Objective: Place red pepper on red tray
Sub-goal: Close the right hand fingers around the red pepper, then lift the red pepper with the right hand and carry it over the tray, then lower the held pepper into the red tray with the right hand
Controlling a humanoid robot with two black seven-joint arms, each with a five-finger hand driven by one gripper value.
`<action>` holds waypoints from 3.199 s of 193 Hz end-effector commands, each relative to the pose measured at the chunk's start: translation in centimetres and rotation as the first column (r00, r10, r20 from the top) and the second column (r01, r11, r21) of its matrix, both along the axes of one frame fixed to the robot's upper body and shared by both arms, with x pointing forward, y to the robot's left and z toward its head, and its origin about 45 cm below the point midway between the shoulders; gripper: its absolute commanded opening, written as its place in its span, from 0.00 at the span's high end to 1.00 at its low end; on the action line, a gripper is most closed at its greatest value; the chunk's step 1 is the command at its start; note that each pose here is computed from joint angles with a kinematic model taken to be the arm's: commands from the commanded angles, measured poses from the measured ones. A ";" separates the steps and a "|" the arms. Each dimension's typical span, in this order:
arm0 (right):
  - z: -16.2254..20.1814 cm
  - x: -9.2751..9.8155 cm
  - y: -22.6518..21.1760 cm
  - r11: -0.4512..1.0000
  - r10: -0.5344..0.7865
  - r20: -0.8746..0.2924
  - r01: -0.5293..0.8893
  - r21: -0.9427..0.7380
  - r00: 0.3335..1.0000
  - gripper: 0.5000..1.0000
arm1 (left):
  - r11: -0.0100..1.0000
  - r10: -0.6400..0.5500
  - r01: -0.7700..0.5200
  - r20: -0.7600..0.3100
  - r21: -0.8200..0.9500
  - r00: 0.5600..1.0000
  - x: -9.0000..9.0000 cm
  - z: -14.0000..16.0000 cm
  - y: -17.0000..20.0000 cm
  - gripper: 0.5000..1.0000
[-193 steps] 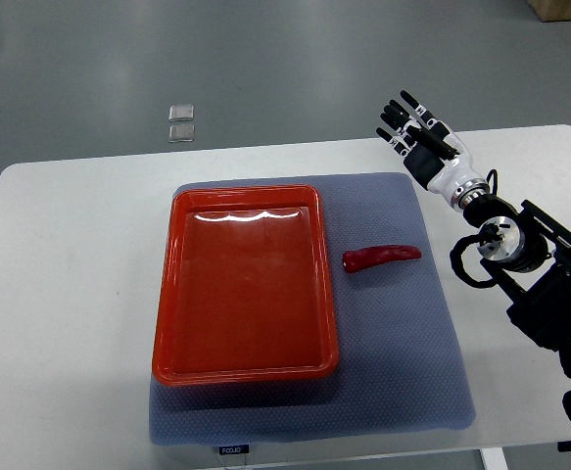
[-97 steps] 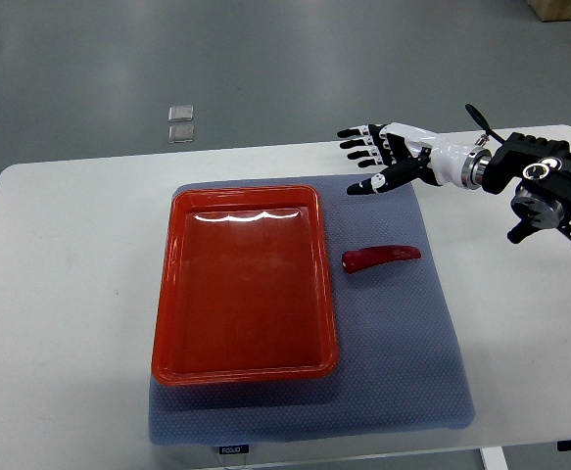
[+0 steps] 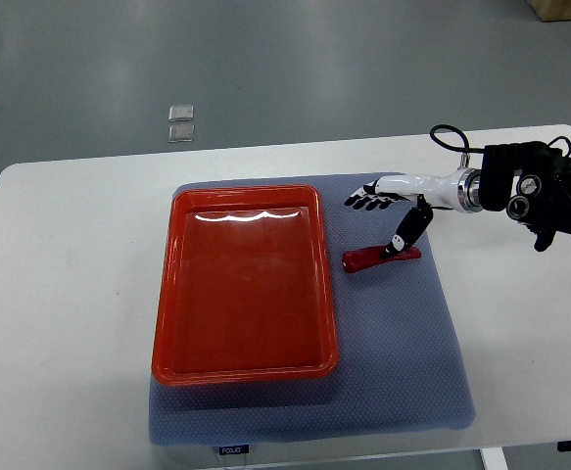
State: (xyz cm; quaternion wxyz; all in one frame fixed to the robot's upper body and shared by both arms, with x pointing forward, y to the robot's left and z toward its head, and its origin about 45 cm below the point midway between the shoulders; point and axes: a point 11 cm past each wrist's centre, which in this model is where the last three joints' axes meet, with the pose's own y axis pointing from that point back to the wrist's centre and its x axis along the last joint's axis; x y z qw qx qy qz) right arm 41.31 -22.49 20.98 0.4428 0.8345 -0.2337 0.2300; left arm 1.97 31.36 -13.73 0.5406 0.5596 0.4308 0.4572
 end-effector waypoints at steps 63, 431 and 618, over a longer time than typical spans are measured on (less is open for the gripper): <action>-1.1 -0.3 0.5 1.000 0.008 0.038 -0.008 -0.016 0.999 0.21 | 1.000 0.004 -0.004 0.001 0.001 1.000 0.0 0.0 0.1 0.00; 6.3 2.3 1.1 0.997 0.067 0.216 -0.057 -0.052 0.974 1.00 | 1.000 0.005 -0.005 0.000 0.008 1.000 0.0 0.0 0.3 0.00; 1.9 0.3 20.4 0.941 0.337 0.176 -0.329 -0.076 0.925 1.00 | 1.000 0.004 -0.004 0.001 0.003 1.000 0.0 0.0 0.1 0.00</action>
